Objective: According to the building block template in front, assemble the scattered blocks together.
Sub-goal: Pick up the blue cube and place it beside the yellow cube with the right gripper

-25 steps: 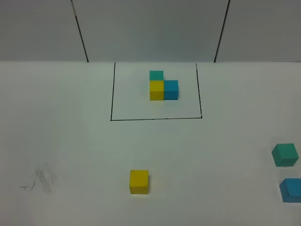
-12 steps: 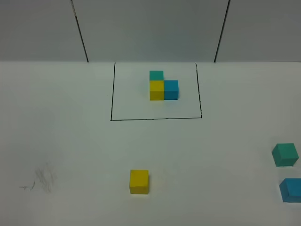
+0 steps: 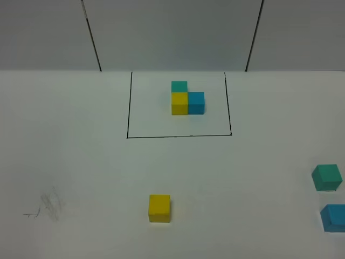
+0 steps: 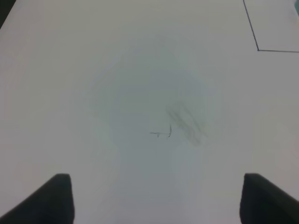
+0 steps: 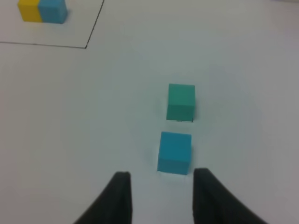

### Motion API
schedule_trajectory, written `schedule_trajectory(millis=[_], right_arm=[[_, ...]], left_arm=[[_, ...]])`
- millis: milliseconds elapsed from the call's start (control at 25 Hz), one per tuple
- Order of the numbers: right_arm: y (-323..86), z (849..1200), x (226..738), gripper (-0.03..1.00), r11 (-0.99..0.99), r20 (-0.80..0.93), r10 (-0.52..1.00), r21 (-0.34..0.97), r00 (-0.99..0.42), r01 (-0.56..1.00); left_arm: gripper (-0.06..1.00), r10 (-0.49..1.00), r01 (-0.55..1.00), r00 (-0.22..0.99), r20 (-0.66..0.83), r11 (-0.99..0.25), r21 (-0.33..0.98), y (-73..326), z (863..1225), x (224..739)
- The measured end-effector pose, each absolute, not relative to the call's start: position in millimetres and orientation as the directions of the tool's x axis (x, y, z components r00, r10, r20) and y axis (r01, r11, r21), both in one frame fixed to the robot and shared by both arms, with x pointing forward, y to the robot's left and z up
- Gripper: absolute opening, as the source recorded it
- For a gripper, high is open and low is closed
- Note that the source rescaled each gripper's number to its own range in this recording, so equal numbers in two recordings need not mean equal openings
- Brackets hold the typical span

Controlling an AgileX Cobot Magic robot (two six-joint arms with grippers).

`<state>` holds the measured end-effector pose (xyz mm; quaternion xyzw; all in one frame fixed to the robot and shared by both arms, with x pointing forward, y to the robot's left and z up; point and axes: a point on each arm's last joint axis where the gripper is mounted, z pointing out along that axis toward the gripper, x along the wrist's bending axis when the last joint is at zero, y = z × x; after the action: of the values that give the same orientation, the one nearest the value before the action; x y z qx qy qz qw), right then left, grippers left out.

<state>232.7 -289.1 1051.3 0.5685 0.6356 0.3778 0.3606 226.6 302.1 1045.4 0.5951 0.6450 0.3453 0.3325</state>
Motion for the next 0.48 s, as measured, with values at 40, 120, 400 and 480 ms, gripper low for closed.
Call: schedule_trajectory(millis=[40, 120, 400, 480], right_arm=[[-289.1, 1051.3, 232.7, 0.00, 0.068, -0.029, 0.995, 0.890, -0.094, 0.450], [-289.1, 1051.3, 232.7, 0.00, 0.068, -0.029, 0.995, 0.890, -0.094, 0.450], [-289.1, 1051.3, 232.7, 0.00, 0.068, -0.029, 0.995, 0.890, -0.094, 0.450], [-289.1, 1051.3, 232.7, 0.00, 0.068, -0.029, 0.995, 0.890, -0.094, 0.450]], left_arm=[[0.49, 0.997, 0.538, -0.071, -0.018, 0.053, 0.841, 302.1, 1045.4, 226.6], [0.43, 0.997, 0.539, -0.071, -0.018, 0.053, 0.841, 302.1, 1045.1, 226.7], [0.26, 0.997, 0.540, -0.071, -0.019, 0.054, 0.840, 302.1, 1044.9, 226.8], [0.22, 0.997, 0.540, -0.071, -0.019, 0.054, 0.840, 302.1, 1044.9, 226.8]])
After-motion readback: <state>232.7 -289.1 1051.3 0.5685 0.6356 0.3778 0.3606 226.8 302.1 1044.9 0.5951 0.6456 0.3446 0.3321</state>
